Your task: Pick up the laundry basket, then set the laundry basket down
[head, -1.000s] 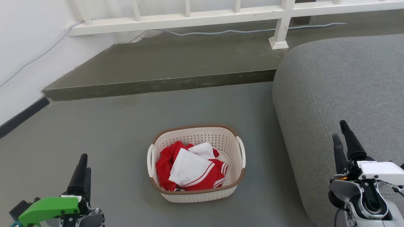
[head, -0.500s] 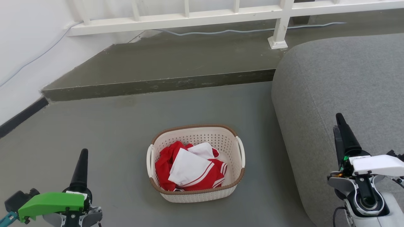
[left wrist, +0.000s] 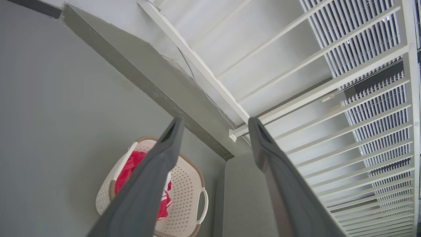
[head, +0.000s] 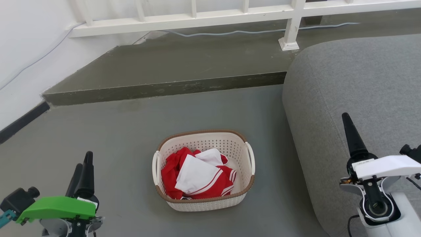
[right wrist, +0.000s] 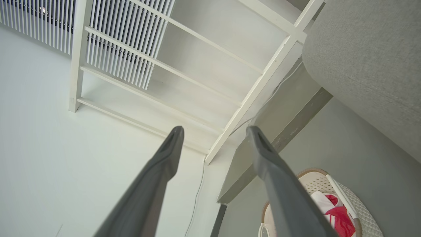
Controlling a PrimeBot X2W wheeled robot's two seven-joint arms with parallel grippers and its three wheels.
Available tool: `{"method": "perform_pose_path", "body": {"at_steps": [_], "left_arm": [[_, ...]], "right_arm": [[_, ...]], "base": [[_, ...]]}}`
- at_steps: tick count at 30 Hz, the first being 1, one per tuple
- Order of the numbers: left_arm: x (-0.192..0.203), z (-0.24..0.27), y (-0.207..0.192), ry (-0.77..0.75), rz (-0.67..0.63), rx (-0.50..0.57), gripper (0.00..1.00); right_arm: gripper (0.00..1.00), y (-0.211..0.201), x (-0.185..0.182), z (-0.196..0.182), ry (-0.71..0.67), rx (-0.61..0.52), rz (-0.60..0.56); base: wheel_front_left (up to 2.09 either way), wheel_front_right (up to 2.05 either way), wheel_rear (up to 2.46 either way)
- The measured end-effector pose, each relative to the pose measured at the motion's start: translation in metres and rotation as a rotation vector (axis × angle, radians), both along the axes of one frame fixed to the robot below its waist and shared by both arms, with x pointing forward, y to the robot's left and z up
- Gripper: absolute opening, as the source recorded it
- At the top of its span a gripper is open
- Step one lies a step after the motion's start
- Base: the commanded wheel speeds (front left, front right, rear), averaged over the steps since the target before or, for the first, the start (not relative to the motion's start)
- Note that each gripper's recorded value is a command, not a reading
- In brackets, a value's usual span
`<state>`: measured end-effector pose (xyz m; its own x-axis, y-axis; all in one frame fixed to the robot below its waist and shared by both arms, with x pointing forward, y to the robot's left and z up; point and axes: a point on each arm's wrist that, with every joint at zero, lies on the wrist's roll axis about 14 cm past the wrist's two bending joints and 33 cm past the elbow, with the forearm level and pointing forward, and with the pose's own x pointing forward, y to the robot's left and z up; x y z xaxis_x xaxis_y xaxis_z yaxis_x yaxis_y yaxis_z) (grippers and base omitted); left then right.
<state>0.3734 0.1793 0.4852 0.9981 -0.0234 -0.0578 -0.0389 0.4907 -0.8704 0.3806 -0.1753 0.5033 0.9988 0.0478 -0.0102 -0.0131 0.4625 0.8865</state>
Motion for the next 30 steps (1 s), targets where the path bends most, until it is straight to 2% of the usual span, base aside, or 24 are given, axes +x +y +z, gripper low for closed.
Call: {"method": "perform_pose_path", "body": {"at_steps": [16,30], "left_arm": [[0.005,0.015,-0.006,-0.056,-0.021,0.324,1.0],[0.005,0.021,-0.018,-0.109,-0.04,0.556,1.0]], "right_arm": [[1.0,0.012,0.003,0.006,-0.047,-0.369,0.062],[1.0,0.026,0.004,0.013,-0.107,-0.595,0.078]], "base": [[0.0,0.0,0.0],[0.0,0.0,0.0]]}}
